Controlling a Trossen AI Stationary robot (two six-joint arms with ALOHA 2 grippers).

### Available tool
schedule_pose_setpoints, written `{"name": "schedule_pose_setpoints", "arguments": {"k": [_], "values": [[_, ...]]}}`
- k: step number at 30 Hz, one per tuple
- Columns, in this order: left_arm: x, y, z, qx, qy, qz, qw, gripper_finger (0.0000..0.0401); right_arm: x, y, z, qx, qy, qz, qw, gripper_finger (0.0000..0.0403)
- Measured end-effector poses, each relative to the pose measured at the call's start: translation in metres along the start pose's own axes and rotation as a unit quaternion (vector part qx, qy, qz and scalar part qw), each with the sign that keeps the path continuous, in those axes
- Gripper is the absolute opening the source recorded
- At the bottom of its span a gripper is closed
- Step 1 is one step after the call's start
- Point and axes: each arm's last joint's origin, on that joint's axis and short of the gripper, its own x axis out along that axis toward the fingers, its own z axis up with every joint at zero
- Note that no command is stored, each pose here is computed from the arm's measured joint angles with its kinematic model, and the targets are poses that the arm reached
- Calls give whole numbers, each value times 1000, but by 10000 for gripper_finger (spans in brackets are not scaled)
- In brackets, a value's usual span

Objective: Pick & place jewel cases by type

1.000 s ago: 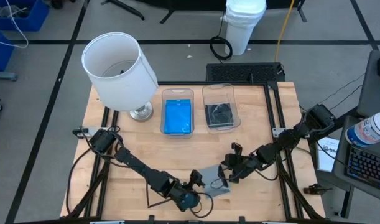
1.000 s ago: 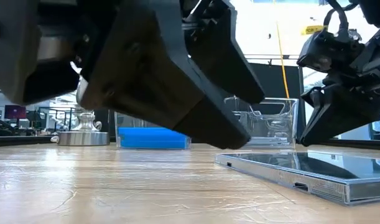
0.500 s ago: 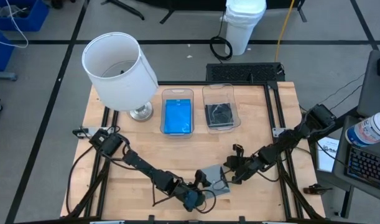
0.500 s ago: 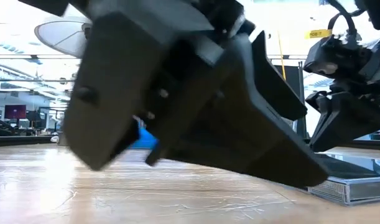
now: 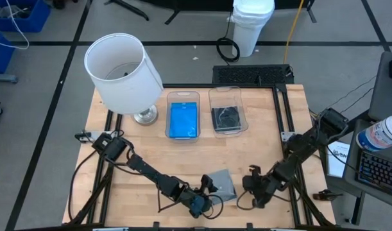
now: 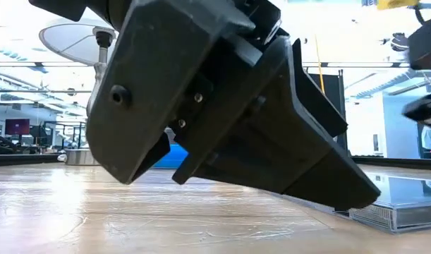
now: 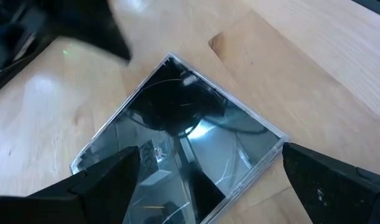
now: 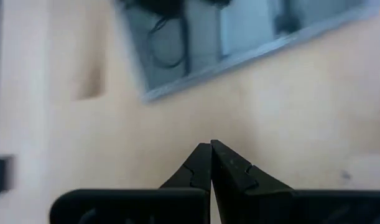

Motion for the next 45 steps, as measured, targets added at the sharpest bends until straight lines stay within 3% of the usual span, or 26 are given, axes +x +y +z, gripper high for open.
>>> {"name": "schedule_pose_setpoints", "arguments": {"k": [4,13,24,35,45], "values": [[0,0,0,-5,2,2,1000,392,-1,10,-8,8,24,35,999,0],[2,4,-3,-3,14,7,1000,392,12,17,-11,2,25,59,998,0],[4,11,-6,-8,22,12,1000,392,28,14,-12,5,40,47,998,0],[5,15,-11,-4,42,12,999,392,32,6,-3,-31,4,17,999,0],[9,28,-15,-17,50,22,998,392,38,-6,6,-58,-64,32,996,0]]}}
